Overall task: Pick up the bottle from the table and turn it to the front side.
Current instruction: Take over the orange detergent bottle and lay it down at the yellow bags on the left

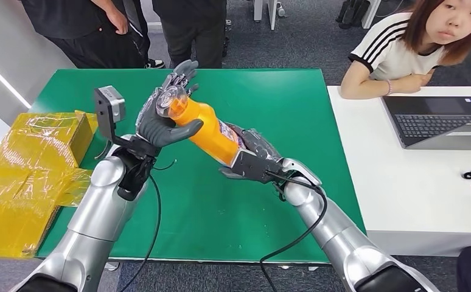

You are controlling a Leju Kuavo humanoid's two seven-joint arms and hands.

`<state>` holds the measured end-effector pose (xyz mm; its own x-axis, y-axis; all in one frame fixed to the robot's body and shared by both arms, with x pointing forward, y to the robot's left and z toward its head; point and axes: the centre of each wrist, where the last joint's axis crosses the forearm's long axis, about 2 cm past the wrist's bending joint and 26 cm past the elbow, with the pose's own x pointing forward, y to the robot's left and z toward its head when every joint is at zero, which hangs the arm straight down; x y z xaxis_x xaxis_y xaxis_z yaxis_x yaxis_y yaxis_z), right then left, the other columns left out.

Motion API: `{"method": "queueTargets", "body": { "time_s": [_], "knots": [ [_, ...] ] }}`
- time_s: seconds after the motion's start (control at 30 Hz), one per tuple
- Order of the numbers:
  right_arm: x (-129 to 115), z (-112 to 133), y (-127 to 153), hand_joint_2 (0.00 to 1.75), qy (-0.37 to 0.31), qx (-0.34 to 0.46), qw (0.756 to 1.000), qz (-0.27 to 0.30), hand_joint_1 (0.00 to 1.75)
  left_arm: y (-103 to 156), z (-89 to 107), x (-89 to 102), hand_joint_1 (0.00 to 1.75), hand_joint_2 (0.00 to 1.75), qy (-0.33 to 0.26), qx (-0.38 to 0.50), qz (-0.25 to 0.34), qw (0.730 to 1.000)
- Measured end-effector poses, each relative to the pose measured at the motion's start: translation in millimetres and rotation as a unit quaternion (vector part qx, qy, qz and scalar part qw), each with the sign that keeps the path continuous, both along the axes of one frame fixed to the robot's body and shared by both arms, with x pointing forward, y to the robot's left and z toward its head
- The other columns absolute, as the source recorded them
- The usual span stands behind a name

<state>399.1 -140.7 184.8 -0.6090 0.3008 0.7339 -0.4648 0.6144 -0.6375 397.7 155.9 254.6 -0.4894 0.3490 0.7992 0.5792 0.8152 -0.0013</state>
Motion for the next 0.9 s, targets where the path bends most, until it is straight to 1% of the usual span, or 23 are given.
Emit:
{"method": "queueTargets", "body": {
  "time_s": [0.17,0.3,0.47,0.5,0.6,0.63,0.9],
  "knots": [
    [2,0,0,1.75,0.002,-0.001,1.0,0.0,1.75,-9,3.6,1.3,0.0,1.75,0.006,0.005,-0.002,1.0],
    [6,3,3,1.75,0.003,0.001,1.0,0.003,1.75,-13,1.5,0.6,0.0,1.75,0.016,0.001,-0.019,1.0],
    [7,-1,2,1.75,0.009,0.001,1.0,0.004,1.75,-16,-2.5,0.6,0.0,1.75,0.024,0.0,-0.03,0.999],
    [7,-2,2,1.75,0.01,0.001,1.0,0.003,1.75,-16,-3.3,0.7,0.4,1.75,0.025,0.0,-0.032,0.999],
    [7,-4,2,1.75,0.012,0.0,1.0,0.003,1.75,-17,-4.9,0.5,1.71,1.75,0.028,0.0,-0.037,0.999],
    [7,-5,2,1.75,0.012,0.001,1.0,0.002,1.75,-17,-5.3,0.3,1.75,1.75,0.028,-0.001,-0.04,0.999],
    [7,-5,2,1.75,0.009,0.006,1.0,-0.001,1.75,-23,-5.9,-2.7,1.75,1.75,0.029,-0.007,-0.049,0.998]
  ]
}}
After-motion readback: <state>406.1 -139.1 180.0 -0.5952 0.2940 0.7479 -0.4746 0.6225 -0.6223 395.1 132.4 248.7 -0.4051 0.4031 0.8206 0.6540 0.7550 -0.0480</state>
